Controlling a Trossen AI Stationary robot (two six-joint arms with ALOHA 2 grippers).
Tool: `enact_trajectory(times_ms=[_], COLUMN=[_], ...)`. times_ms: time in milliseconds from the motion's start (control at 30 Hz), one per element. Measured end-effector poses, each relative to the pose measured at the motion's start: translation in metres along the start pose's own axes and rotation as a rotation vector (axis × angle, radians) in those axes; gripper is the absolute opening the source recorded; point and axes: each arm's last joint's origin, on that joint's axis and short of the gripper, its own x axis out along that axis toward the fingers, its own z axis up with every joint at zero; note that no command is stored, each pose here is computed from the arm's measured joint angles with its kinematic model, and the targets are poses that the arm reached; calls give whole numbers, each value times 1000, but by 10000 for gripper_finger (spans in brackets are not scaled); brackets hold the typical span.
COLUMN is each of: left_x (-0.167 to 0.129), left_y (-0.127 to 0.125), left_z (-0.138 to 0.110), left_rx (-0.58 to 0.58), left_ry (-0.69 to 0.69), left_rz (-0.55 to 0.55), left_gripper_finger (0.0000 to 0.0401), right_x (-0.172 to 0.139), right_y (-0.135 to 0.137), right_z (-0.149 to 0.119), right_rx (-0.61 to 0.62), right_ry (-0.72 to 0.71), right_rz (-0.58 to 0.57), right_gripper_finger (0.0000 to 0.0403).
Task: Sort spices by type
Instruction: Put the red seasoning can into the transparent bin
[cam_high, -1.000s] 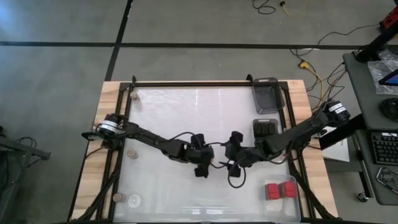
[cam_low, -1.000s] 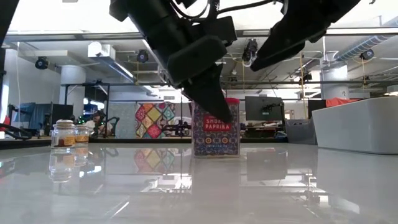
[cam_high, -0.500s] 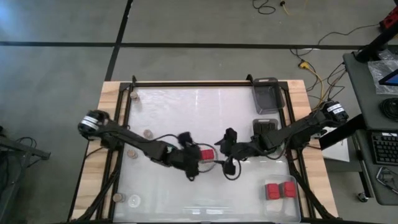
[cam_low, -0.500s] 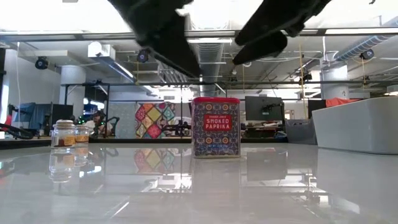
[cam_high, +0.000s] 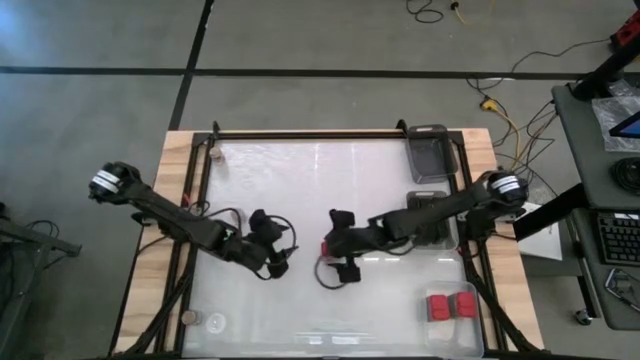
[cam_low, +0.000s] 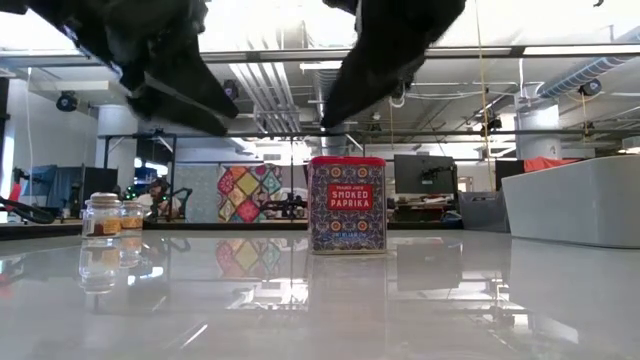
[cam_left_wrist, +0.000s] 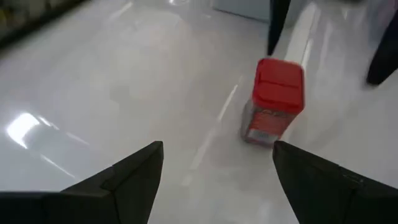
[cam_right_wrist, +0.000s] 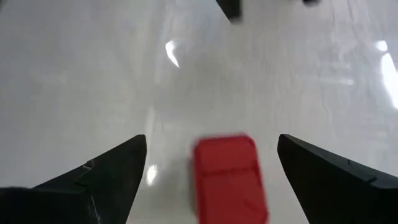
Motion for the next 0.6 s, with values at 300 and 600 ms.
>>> enact_trajectory(times_ms=[300, 600], left_x=[13, 25], left_y=[-6, -11], left_z=[-14, -23], left_rx=[-86, -43], left_ry=[-56, -56], left_rz=[-51, -42], left_gripper_finger=[288, 288], right_x=[20, 28], right_y=[-5, -15], right_z=[5, 2], right_rx=[-52, -20], right_ry=[174, 204], right_rz=[11, 28], right_gripper_finger=[354, 346])
